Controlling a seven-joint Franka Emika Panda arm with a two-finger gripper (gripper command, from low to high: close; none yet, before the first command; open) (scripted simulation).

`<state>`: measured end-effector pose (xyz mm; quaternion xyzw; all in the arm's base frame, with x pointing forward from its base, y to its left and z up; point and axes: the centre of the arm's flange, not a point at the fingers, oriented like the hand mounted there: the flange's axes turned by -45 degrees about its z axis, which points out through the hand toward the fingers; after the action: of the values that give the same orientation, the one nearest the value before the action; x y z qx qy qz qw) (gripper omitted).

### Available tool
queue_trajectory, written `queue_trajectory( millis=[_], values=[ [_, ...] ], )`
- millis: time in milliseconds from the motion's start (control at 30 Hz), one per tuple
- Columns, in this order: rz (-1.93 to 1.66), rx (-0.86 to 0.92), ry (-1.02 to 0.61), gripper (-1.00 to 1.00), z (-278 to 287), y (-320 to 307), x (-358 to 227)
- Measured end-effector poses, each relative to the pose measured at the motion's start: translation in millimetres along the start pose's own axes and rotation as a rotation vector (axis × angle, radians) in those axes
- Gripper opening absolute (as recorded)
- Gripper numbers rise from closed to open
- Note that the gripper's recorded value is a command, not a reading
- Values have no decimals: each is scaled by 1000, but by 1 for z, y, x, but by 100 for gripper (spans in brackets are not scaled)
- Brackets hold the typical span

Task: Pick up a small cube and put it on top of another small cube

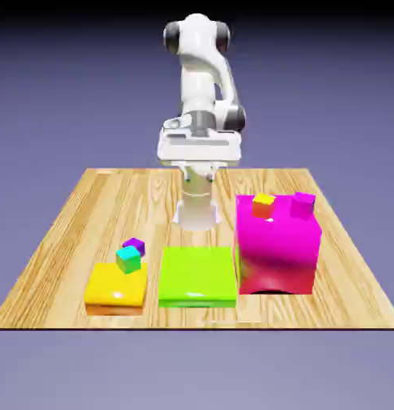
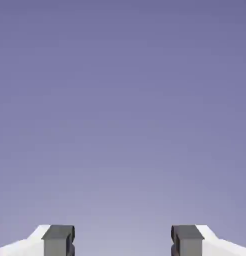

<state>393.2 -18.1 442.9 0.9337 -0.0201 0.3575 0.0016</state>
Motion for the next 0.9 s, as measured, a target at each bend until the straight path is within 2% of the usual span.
queue_trajectory(
  millis=[233, 467, 600, 900],
  values=[
    [550, -110, -345, 0, 59, 126, -68],
    [1147, -141, -617, 0, 80, 221, -170],
    [1520, -118, -726, 0, 76, 262, -237],
    [2270, 89, -862, 0, 65, 293, -361]
  ],
)
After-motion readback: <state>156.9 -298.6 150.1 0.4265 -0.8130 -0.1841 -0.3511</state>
